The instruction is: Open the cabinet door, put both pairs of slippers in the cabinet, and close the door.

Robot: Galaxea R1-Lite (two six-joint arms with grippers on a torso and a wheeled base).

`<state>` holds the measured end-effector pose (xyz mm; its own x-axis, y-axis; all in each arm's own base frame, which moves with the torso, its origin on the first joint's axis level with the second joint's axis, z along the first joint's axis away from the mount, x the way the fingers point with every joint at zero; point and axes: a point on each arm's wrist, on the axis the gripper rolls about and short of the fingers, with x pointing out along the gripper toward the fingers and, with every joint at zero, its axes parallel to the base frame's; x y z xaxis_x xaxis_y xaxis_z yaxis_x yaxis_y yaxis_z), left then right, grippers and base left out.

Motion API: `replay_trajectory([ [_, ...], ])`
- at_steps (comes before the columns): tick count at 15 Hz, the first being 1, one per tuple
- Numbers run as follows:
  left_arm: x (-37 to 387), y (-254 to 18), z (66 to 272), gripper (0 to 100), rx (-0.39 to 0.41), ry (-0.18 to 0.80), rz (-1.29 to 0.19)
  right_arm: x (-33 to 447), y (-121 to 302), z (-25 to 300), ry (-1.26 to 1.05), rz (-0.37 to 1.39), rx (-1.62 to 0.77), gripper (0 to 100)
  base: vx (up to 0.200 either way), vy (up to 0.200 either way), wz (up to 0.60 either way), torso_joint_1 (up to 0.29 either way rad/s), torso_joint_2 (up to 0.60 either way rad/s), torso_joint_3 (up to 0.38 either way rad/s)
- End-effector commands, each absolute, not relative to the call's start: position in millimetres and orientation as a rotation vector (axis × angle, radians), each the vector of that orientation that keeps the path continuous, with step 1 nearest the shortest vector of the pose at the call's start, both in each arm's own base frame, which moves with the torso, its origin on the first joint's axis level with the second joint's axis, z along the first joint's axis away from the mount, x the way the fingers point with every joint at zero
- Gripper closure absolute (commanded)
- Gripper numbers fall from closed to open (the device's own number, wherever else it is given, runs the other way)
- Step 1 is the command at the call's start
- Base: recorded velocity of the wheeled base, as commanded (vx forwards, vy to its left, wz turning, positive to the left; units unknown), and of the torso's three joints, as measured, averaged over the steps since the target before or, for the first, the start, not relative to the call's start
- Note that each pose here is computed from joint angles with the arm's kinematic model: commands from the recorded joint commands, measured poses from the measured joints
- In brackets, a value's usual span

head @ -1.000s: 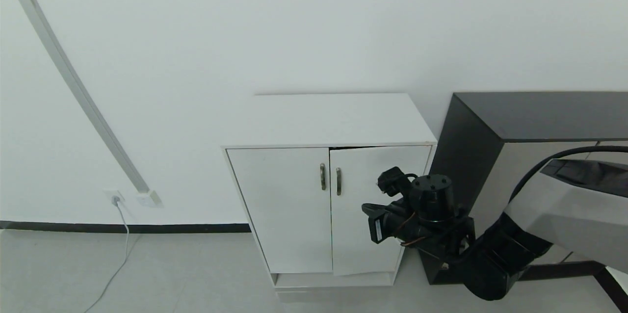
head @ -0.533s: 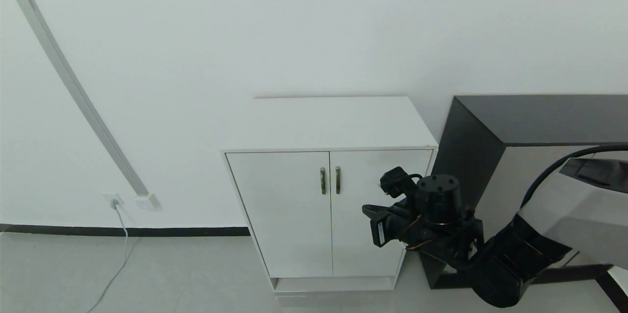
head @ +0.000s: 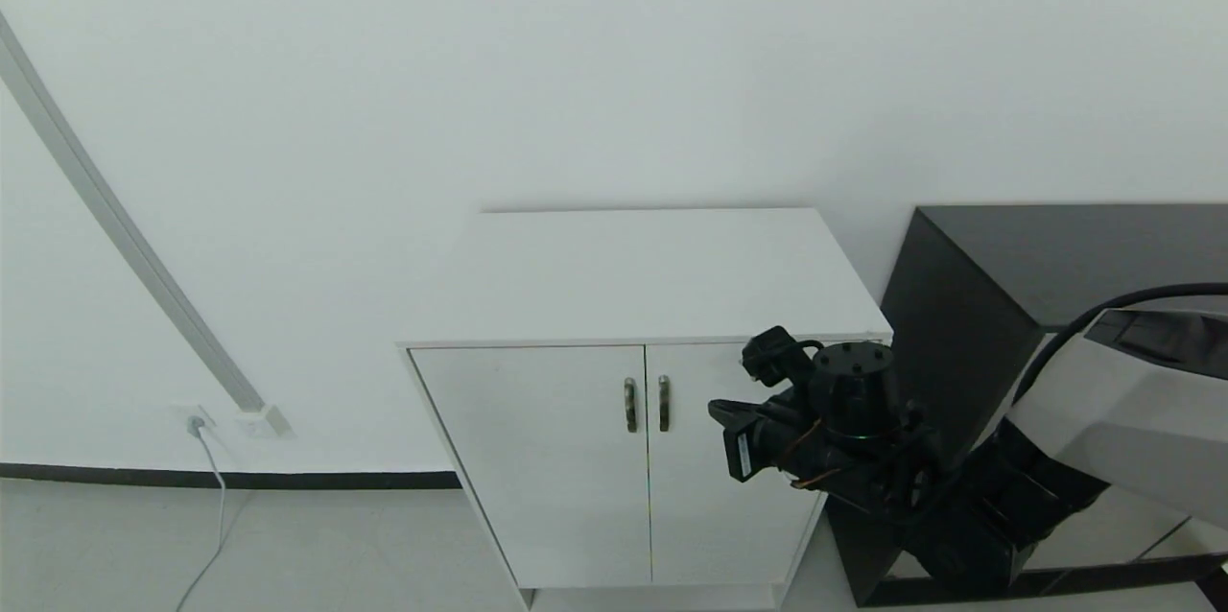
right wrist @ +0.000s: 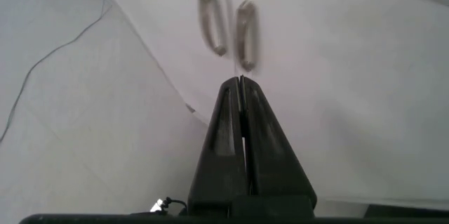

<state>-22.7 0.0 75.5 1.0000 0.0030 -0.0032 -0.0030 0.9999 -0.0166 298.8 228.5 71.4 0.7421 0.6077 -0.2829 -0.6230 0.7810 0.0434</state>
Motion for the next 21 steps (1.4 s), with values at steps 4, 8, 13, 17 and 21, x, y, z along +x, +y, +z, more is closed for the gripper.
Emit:
replay_trajectory([
  [4, -23, 0, 76, 100, -0.017, 0.003, 0.003, 312, 236, 63, 0.284, 0.653, -0.052, 100, 0.0, 0.0, 0.0, 0.0, 0.0, 0.0],
  [8, -23, 0, 75, 100, -0.017, 0.005, 0.003, 330, 246, 59, 0.246, 0.534, -0.054, 100, 0.0, 0.0, 0.0, 0.0, 0.0, 0.0],
  [13, -23, 0, 76, 100, -0.017, 0.003, 0.003, 339, 244, 56, 0.241, 0.516, -0.05, 100, 0.0, 0.0, 0.0, 0.0, 0.0, 0.0],
  [17, -23, 0, 76, 100, -0.017, 0.003, 0.003, 347, 243, 57, 0.228, 0.502, -0.044, 100, 0.0, 0.0, 0.0, 0.0, 0.0, 0.0],
  [21, -23, 0, 75, 100, -0.015, 0.005, 0.003, 358, 241, 52, 0.221, 0.483, -0.039, 100, 0.0, 0.0, 0.0, 0.0, 0.0, 0.0],
])
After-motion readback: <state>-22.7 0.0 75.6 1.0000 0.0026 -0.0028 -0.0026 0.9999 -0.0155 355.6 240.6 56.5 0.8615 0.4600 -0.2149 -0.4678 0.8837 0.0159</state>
